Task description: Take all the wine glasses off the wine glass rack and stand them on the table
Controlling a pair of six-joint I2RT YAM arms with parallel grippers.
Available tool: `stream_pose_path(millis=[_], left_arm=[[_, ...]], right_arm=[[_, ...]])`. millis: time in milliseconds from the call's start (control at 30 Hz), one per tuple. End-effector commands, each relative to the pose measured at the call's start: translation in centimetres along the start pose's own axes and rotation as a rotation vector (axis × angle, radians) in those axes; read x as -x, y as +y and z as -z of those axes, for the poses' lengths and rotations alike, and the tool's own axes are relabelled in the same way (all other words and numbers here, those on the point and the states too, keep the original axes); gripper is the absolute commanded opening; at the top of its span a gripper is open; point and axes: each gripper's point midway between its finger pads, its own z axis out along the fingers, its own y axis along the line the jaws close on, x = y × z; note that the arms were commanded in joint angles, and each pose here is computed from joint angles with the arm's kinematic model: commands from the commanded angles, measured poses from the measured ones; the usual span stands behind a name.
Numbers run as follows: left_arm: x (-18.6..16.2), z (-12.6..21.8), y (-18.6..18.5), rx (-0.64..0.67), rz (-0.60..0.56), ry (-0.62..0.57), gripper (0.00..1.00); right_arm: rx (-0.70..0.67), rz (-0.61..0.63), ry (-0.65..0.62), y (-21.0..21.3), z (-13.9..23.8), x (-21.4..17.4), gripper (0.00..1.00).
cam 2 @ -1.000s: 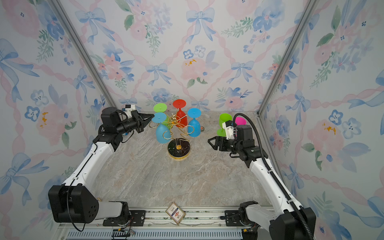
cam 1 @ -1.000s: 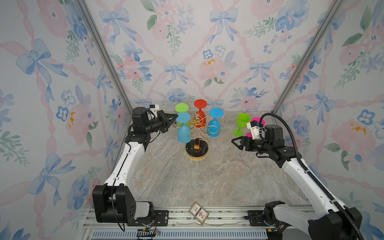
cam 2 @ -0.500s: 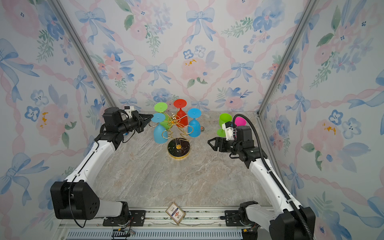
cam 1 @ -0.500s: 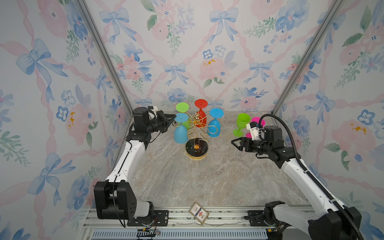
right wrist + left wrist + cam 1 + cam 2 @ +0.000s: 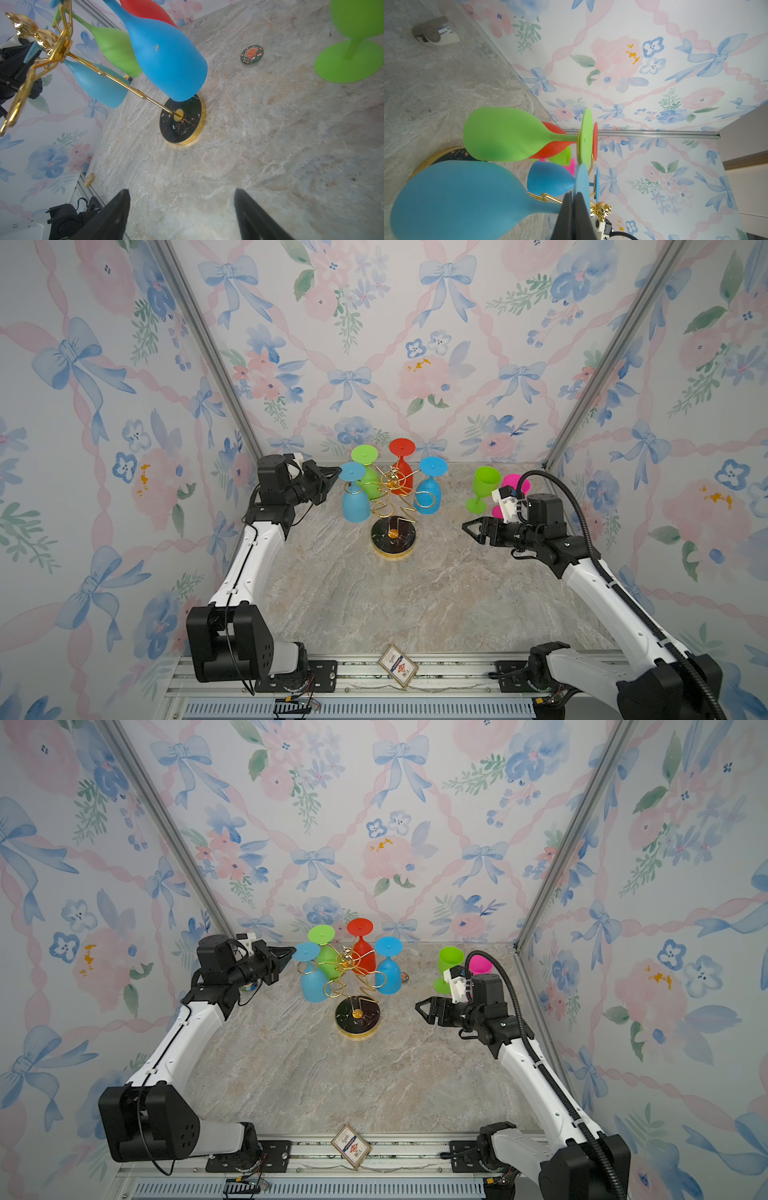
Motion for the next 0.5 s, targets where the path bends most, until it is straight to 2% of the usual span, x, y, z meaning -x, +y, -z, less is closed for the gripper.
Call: stream_pose_path(millis=[0,467], left_arm=[[0.0,1.4,-0.8,-0.03,-0.016,-0.022,0.0],[-1.2,7.0,1.3,-0.036,-0.069,-0.085,0.0]], right_arm=[[0.025,0.01,0.0,0.8,0.2,-0.3,0.81],[0.015,0.01,0.002,1.1,0.8,-0.1,0.81]])
